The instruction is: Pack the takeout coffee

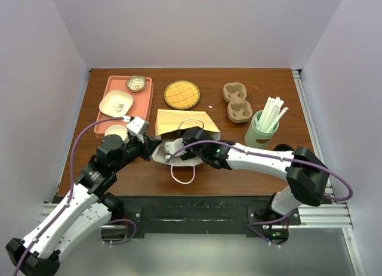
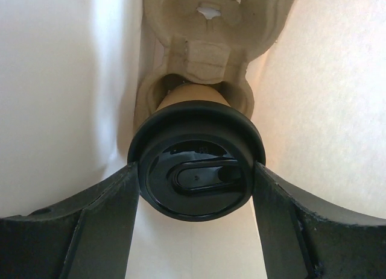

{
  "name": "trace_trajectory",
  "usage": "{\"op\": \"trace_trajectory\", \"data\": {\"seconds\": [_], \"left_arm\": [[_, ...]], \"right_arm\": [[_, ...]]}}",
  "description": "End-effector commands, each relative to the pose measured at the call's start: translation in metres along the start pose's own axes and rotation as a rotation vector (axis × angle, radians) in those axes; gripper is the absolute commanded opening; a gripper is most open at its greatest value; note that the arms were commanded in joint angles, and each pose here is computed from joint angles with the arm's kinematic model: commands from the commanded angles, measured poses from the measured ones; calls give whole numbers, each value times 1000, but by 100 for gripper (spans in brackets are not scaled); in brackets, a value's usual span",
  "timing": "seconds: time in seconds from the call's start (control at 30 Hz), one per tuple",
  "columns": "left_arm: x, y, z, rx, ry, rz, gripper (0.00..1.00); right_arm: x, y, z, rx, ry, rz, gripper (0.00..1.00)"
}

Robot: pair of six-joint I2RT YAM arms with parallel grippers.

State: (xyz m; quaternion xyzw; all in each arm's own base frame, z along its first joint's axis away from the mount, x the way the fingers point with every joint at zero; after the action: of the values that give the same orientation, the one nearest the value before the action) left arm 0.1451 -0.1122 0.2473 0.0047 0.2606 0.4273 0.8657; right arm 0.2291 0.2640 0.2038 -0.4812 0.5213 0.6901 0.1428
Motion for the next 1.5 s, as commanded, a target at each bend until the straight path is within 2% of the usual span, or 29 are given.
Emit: {"op": "trace_trajectory", "data": {"seconds": [0.0, 0.37, 0.6, 1.47], "left_arm": [[-13, 2, 22, -55, 32, -45, 0], [-15, -3, 24, -32, 82, -49, 0], [-16, -4, 21, -29, 114, -63, 0], [-20, -3, 27, -44, 135, -70, 0]], "right_arm": [[-11, 9, -8, -53, -48, -97, 35], [2, -4, -17, -64, -48, -57, 36], [-8, -14, -18, -64, -68, -62, 36], [8, -46, -26, -47, -94, -5, 35]]}}
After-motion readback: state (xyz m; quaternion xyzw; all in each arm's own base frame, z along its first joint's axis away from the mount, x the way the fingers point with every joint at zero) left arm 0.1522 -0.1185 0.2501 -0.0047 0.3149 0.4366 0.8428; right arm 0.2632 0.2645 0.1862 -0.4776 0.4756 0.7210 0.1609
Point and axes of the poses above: each gripper's point midway between its finger pads, its own y axis back along the fingers, its own x axis along the line the jaws close on, z = x × y, the point moved 10 cm from there along y, back along the fingers, and after that the axes turned 15 degrees about y, right-handed, at the moved point
